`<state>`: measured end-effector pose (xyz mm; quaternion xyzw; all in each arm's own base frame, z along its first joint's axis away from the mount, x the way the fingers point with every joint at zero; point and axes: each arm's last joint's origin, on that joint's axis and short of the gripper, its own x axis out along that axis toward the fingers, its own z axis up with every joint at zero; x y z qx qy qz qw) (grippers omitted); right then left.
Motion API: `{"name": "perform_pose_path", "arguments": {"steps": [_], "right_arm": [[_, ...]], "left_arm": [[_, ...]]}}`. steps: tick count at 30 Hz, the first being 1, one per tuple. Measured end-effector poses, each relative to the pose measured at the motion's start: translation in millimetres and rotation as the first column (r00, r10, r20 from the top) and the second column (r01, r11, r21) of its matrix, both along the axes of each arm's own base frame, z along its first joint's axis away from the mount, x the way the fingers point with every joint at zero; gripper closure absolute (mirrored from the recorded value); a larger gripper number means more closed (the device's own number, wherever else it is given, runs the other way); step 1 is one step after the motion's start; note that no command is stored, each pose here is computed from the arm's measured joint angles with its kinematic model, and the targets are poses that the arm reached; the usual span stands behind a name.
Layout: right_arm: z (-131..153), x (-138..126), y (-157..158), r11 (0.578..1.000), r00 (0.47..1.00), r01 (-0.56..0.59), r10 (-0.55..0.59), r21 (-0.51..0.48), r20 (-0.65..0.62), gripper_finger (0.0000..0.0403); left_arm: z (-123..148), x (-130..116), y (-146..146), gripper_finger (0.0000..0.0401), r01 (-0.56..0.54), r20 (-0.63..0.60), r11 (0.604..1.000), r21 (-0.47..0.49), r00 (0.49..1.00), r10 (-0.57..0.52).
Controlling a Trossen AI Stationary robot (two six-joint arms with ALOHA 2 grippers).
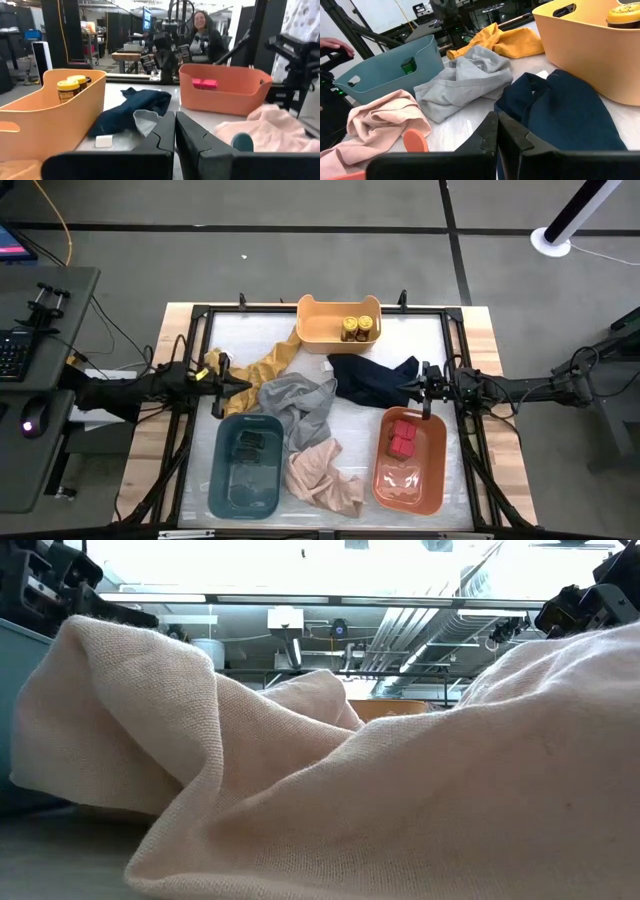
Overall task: Sort spices by type
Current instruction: Return to Home Position
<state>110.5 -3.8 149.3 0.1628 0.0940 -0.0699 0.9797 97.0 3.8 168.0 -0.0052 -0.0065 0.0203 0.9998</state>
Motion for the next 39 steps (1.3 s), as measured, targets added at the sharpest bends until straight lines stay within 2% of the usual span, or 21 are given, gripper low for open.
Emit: {"name": "perform_pose_path", "arguments": {"steps": [39], "right_arm": [[-0.1,0.1,0.1,1.0,1.0,-0.001,0.001,0.001,-0.001,0.0402]], "left_arm": [[-0.8,0.7,0.2,0.0401,-0.005,-0.011,1.0,0.014,1.0,0.005]]}}
